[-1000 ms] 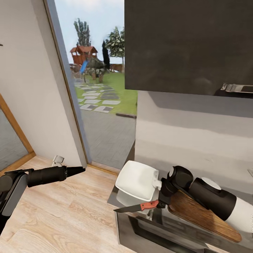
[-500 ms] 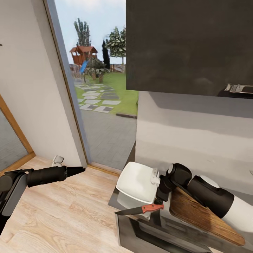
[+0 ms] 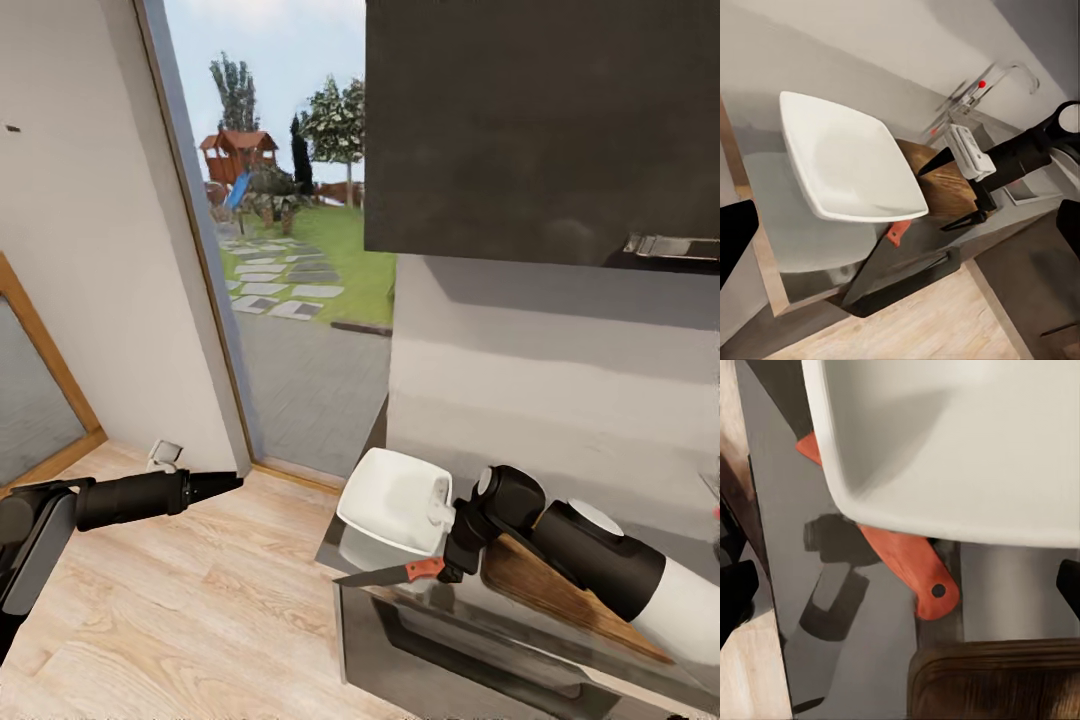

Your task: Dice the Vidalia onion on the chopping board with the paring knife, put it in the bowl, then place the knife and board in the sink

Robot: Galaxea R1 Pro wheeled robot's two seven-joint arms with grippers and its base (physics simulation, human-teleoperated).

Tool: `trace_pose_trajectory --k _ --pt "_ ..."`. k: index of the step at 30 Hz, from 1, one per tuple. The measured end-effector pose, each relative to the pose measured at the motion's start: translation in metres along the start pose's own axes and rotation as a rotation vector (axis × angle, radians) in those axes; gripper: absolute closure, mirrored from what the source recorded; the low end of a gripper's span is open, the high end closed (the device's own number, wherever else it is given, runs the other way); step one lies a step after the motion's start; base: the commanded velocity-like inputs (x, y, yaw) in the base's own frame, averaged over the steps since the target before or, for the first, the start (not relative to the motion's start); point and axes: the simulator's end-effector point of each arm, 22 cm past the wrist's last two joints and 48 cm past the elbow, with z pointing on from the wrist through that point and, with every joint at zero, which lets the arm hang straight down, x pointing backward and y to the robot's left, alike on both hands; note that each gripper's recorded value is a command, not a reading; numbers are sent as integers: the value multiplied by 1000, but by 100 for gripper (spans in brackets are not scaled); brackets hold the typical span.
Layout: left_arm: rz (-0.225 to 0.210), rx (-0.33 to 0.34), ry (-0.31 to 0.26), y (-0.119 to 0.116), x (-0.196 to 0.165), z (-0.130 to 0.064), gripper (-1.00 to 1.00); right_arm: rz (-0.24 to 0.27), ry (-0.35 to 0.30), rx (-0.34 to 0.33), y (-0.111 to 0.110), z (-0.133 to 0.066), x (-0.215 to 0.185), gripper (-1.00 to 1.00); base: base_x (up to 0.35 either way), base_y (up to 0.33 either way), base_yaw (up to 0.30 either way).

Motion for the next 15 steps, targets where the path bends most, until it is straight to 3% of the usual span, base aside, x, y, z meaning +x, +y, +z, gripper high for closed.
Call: trace_pose_trajectory --k 15 --pt "1 3 1 -1 0 0 -100 1 -2 3 -1 0 -1 -100 -12 -16 0"
